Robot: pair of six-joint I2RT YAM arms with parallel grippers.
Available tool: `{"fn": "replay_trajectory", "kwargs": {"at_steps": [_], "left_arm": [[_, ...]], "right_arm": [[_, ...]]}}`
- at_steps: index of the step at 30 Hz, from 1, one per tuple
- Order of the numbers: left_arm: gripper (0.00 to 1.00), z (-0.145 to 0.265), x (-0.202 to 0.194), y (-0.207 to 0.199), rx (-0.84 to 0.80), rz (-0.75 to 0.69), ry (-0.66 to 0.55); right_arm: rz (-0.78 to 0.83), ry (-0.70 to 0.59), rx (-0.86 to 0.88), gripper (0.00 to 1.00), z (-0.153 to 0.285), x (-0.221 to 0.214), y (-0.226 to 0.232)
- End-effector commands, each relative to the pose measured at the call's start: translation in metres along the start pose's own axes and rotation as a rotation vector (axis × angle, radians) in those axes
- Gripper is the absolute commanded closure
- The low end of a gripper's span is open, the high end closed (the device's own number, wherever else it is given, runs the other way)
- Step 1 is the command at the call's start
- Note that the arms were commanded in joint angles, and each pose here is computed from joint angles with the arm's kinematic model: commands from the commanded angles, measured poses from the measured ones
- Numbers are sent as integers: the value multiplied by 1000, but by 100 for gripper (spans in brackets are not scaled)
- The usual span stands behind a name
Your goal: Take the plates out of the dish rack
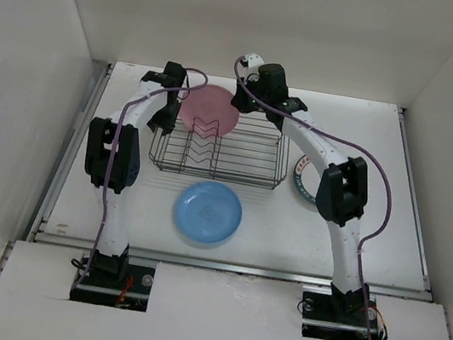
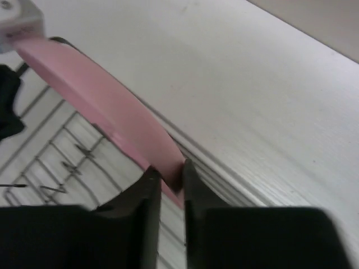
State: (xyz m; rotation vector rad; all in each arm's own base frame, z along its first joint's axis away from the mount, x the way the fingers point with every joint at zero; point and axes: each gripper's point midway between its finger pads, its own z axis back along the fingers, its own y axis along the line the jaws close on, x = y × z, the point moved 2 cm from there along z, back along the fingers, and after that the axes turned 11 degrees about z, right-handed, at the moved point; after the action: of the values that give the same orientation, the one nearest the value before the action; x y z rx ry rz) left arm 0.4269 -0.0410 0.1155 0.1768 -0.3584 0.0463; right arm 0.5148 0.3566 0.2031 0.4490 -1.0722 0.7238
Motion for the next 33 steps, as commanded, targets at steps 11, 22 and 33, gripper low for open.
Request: {"fn": "replay_trajectory", "kwargs": {"at_steps": [11, 22, 33], "left_arm": [[100, 1, -32, -3, -80, 84, 158], [100, 1, -29, 4, -71, 164, 130], [100, 5, -21, 9, -74, 288, 100]], "right_arm": [[28, -231, -180, 100, 35, 82, -8], [-84, -435, -276, 100, 129, 139, -6], [-107, -539, -392, 100, 126, 159, -32]]}}
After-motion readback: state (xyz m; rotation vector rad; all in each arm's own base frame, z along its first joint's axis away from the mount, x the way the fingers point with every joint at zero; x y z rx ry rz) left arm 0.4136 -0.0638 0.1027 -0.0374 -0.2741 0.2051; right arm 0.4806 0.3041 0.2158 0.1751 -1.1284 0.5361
